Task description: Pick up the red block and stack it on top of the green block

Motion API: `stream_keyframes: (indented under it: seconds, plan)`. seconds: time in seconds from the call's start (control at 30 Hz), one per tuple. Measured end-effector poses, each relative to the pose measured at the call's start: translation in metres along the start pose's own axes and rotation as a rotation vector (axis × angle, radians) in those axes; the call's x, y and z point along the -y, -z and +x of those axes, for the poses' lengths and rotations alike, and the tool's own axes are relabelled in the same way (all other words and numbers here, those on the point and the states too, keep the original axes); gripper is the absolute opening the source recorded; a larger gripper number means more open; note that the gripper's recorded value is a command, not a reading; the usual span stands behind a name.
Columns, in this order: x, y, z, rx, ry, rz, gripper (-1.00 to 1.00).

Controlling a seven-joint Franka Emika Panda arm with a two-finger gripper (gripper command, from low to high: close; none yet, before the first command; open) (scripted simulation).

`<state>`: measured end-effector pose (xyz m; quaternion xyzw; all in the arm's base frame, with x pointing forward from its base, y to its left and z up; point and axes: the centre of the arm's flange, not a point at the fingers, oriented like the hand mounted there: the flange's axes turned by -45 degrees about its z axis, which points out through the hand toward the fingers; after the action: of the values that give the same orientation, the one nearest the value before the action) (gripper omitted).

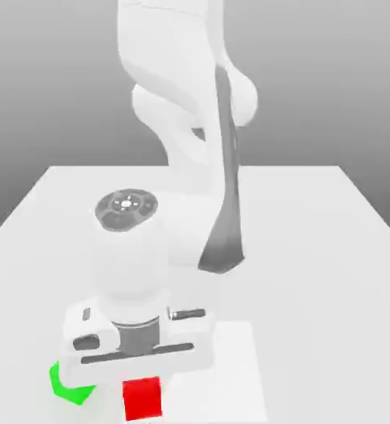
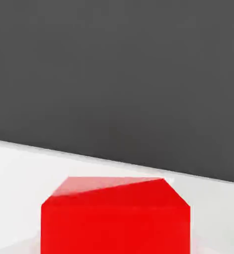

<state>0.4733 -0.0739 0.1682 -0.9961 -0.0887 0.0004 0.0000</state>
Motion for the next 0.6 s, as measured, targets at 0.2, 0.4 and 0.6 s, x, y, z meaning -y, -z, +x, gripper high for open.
stream_keyframes:
  seconds: [0.2, 0.4, 0.6]
  plan:
    - [-0.029, 0.052, -0.016, 0.001, -0.189, -0.004, -1.00]
    - [-0.089, 0.074, -0.055, -0.001, -0.607, -0.001, -1.00]
    - [-0.095, 0.016, -0.061, -0.001, -0.665, 0.001, 1.00]
